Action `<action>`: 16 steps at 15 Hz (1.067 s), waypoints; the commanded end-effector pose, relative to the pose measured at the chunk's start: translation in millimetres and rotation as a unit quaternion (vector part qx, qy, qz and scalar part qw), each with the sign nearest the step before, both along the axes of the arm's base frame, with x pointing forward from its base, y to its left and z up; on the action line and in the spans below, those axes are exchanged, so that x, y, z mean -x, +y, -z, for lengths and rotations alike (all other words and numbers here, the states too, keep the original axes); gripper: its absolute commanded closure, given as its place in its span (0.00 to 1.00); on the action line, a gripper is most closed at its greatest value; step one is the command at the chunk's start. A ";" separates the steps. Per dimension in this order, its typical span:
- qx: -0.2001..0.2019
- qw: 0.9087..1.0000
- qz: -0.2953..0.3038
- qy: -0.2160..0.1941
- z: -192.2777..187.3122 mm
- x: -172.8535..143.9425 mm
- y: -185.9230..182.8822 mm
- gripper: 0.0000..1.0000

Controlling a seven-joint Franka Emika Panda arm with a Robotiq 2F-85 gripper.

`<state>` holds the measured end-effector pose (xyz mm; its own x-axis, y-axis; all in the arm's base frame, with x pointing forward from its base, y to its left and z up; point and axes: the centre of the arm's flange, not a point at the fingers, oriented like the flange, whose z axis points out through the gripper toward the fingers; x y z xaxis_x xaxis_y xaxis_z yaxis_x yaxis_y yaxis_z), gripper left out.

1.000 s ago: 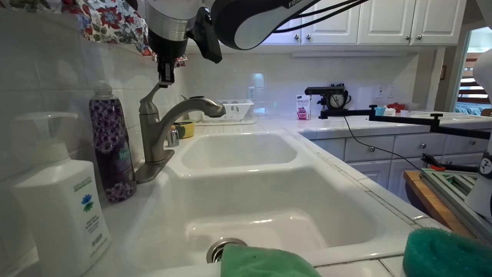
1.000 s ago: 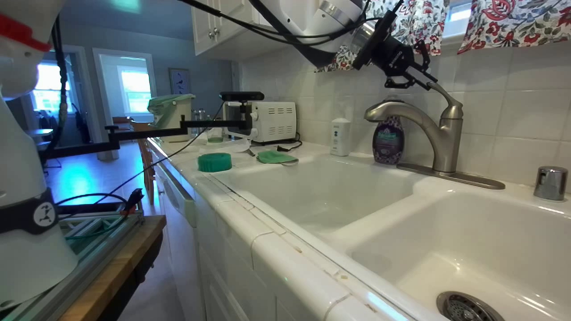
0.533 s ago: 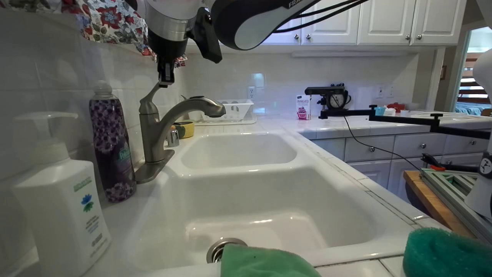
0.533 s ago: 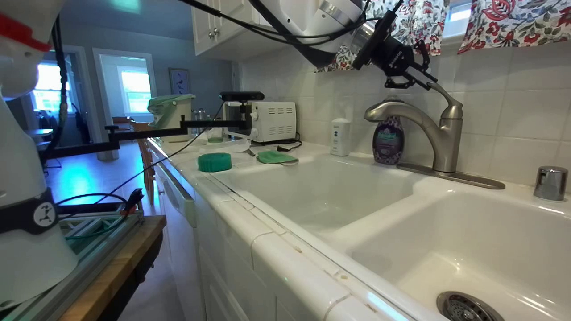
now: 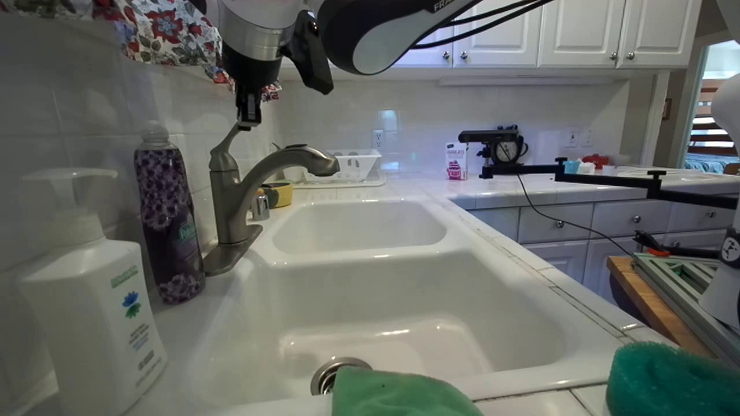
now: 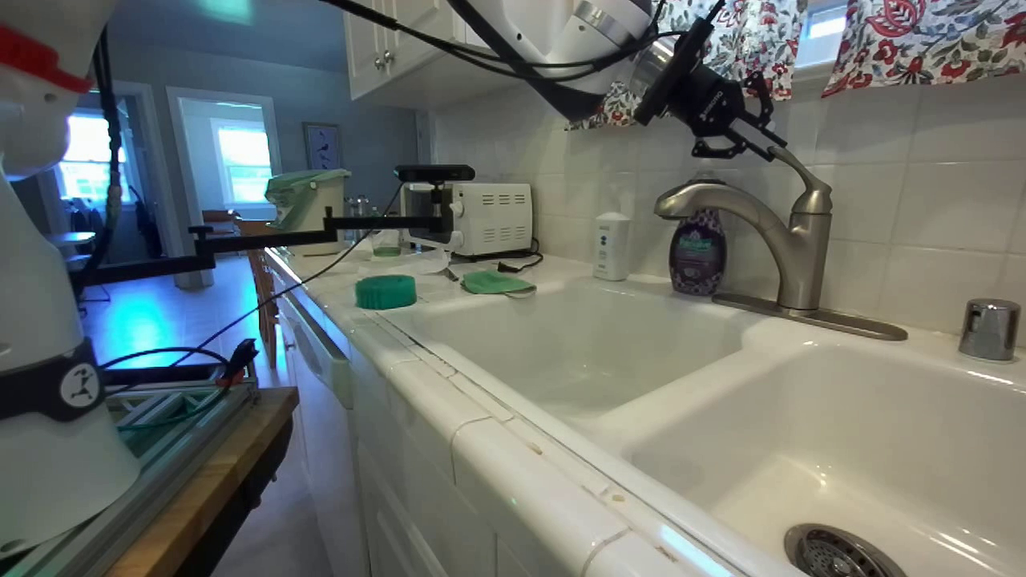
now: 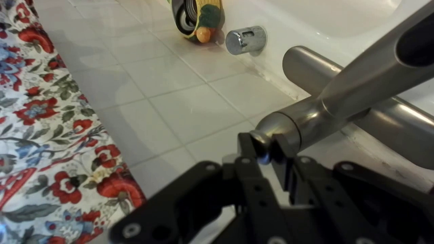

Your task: Push the faucet handle up

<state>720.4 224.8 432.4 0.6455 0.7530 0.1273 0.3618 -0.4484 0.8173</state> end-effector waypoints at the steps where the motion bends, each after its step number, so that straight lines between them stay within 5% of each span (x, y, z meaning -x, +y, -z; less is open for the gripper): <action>1: 0.001 1.000 -0.010 -0.013 -17.2 -0.7 -4.3 0.95; 16: -0.017 0.999 -0.019 -0.027 -37.5 -17.9 -32.6 0.95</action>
